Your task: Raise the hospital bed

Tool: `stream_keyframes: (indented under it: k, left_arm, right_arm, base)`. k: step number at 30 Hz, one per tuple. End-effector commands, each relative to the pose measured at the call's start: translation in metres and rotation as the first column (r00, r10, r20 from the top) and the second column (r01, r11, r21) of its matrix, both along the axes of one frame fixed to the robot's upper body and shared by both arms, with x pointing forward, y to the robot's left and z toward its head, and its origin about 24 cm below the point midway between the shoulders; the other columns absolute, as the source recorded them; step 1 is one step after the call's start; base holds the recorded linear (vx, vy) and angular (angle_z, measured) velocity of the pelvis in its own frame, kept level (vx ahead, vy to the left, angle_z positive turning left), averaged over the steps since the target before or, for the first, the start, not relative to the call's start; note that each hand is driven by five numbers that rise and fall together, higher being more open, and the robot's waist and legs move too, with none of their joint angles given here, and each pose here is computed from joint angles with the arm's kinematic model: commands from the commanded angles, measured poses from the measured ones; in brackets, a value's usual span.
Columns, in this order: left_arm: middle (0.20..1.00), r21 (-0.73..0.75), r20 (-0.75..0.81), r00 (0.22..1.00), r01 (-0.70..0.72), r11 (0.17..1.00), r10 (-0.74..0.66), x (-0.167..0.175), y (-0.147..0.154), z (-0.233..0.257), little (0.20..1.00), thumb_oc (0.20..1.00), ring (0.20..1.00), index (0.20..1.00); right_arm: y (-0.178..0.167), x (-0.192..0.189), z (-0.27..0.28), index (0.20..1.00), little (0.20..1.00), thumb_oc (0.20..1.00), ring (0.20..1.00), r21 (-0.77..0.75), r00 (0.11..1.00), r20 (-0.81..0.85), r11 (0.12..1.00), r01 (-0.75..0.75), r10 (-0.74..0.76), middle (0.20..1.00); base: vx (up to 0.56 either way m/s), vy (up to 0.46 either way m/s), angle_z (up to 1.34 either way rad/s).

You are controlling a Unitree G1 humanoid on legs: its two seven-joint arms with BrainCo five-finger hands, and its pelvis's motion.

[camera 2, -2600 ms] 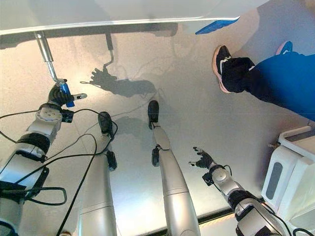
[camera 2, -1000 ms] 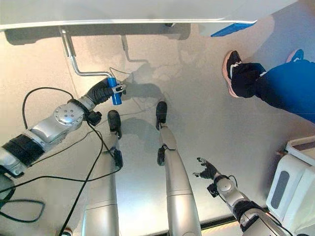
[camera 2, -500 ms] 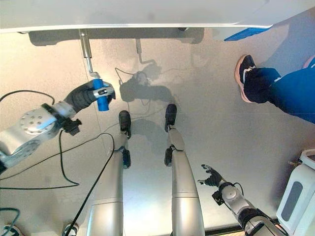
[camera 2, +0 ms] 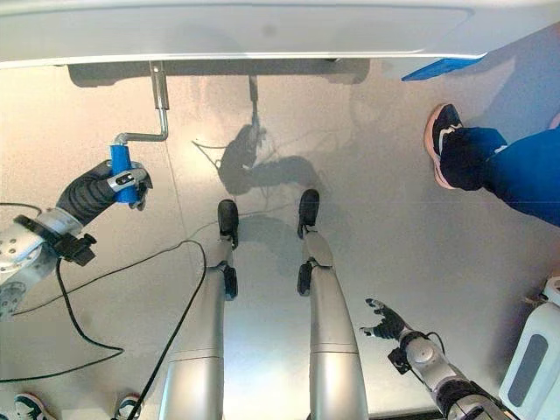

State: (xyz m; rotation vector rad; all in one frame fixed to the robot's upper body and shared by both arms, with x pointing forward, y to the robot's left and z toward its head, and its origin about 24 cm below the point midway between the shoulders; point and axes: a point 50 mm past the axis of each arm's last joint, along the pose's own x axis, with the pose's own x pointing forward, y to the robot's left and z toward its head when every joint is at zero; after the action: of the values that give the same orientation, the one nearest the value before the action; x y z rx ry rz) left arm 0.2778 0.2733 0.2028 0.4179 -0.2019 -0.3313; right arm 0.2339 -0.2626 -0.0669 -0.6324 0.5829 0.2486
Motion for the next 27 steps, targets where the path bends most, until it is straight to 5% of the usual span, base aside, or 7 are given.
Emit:
stream_keyframes:
  k: [1,8,20,27]
  left_arm:
    - [0.2,-0.034,0.065,0.997,-0.041,0.999,0.043,-0.011,0.004,-0.015,0.2,0.2,0.2,0.2]
    - [0.2,-0.065,0.108,0.972,-0.2,0.978,0.207,-0.004,0.025,-0.018,0.2,0.2,0.2,0.2]
    - [0.2,-0.127,0.057,0.82,-0.559,0.819,0.569,0.04,0.069,-0.035,0.2,0.2,0.2,0.2]
    - [0.2,0.006,0.028,0.747,-0.665,0.747,0.665,0.067,0.077,-0.03,0.2,0.2,0.2,0.2]
  right_arm:
    - [-0.023,-0.052,-0.021,1.0,1.0,1.0,1.0,-0.051,0.991,-0.127,0.998,0.037,-0.043,1.0]
    - [-0.024,-0.046,-0.018,1.0,1.0,1.0,1.0,-0.058,0.993,-0.103,0.997,0.049,-0.054,1.0]
    - [-0.014,-0.026,-0.012,1.0,1.0,1.0,1.0,-0.047,0.996,-0.067,0.998,0.049,-0.052,1.0]
    - [-0.007,-0.015,-0.012,1.0,1.0,1.0,1.0,-0.033,0.996,-0.068,0.998,0.057,-0.059,1.0]
  base:
    - [0.0,0.0,0.0]
    - [0.0,0.017,0.02]
    - [0.0,0.006,0.0]
    - [0.01,0.008,-0.05]
